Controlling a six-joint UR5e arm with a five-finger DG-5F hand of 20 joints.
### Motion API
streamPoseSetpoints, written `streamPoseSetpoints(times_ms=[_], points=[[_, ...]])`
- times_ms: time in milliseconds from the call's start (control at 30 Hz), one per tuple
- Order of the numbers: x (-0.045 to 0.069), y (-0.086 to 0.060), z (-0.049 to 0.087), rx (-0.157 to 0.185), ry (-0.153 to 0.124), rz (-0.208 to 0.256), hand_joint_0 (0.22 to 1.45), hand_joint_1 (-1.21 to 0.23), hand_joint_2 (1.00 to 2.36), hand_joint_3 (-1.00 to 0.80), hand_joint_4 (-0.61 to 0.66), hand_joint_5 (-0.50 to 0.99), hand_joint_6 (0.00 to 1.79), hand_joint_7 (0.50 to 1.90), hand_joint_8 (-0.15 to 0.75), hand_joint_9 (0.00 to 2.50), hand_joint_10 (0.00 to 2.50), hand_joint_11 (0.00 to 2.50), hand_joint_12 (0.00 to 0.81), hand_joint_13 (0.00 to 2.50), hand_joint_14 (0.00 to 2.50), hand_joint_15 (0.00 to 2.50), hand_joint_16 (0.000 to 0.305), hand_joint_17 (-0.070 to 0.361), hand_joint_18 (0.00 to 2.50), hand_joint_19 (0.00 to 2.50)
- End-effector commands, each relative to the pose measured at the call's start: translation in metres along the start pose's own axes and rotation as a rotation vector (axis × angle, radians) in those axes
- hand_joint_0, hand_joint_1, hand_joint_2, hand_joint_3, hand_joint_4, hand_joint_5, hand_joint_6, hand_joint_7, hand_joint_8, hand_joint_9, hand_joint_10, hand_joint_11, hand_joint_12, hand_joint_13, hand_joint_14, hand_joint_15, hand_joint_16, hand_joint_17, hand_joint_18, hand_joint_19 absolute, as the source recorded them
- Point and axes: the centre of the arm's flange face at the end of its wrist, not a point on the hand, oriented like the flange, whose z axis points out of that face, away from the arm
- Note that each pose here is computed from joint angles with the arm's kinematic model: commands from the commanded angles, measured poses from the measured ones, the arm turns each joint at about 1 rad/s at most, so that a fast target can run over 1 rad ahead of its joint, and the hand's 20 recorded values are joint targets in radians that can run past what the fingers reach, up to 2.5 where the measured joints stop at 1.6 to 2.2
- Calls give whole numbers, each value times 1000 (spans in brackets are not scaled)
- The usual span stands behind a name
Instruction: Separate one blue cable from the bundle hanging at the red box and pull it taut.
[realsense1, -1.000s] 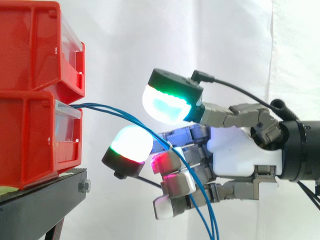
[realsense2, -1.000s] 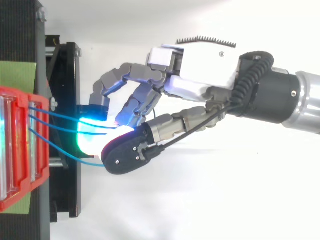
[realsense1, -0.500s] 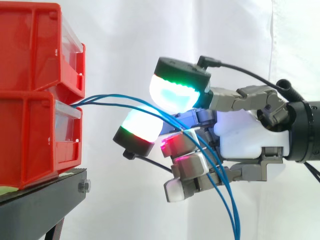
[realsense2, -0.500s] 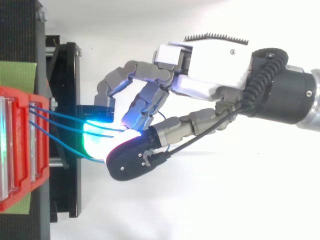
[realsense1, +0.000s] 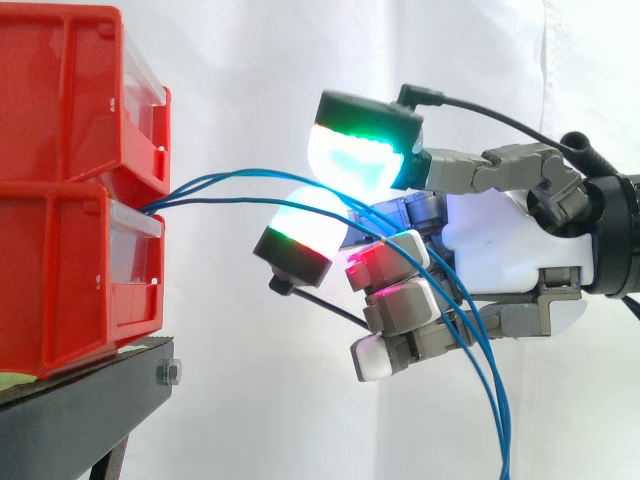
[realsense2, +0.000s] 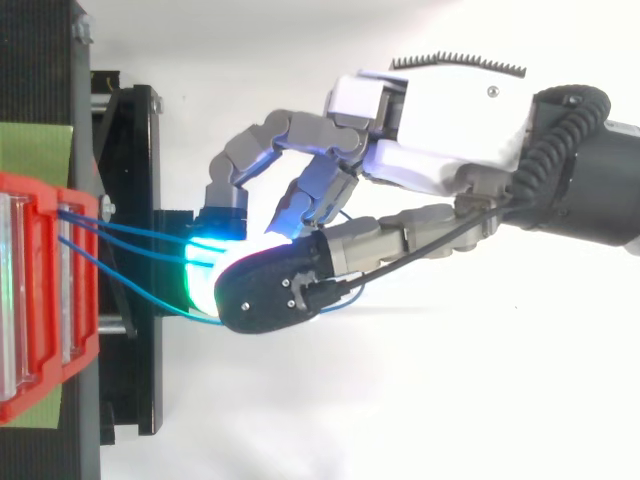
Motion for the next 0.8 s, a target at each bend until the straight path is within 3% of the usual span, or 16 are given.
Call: streamPoseSetpoints(times_ms=[0,200,300,367,500,633,767], points=[[-2,2,-2,9,-6,-3,629,-672,1022,-124,24,-202,966,965,324,1183,7,1313,327,1211,25,1071,39,87,791,687],[-3,4,-3,18,-9,-4,674,-770,1025,-94,-21,-216,990,987,304,1120,7,1317,328,1159,26,1075,42,94,787,690],[-5,3,-4,21,-11,-5,718,-812,1018,-246,20,-219,987,962,306,1107,8,1316,328,1136,27,1061,43,96,776,700],[-5,3,-4,21,-11,-5,721,-830,1000,-500,58,-209,974,939,306,1121,9,1306,327,1130,28,1053,43,97,778,698],[-5,2,-3,23,-11,-5,608,-799,1000,-500,75,-192,960,927,310,1154,11,1311,327,1133,28,1059,43,96,782,715],[-7,3,-3,21,-14,-5,523,-618,1000,-500,88,-182,948,911,330,1205,9,1313,350,1172,26,1050,46,104,818,725],[-8,4,-3,20,-15,-4,577,-445,1000,-500,79,-180,936,985,311,1221,12,1326,329,1177,26,1063,44,99,814,757]])
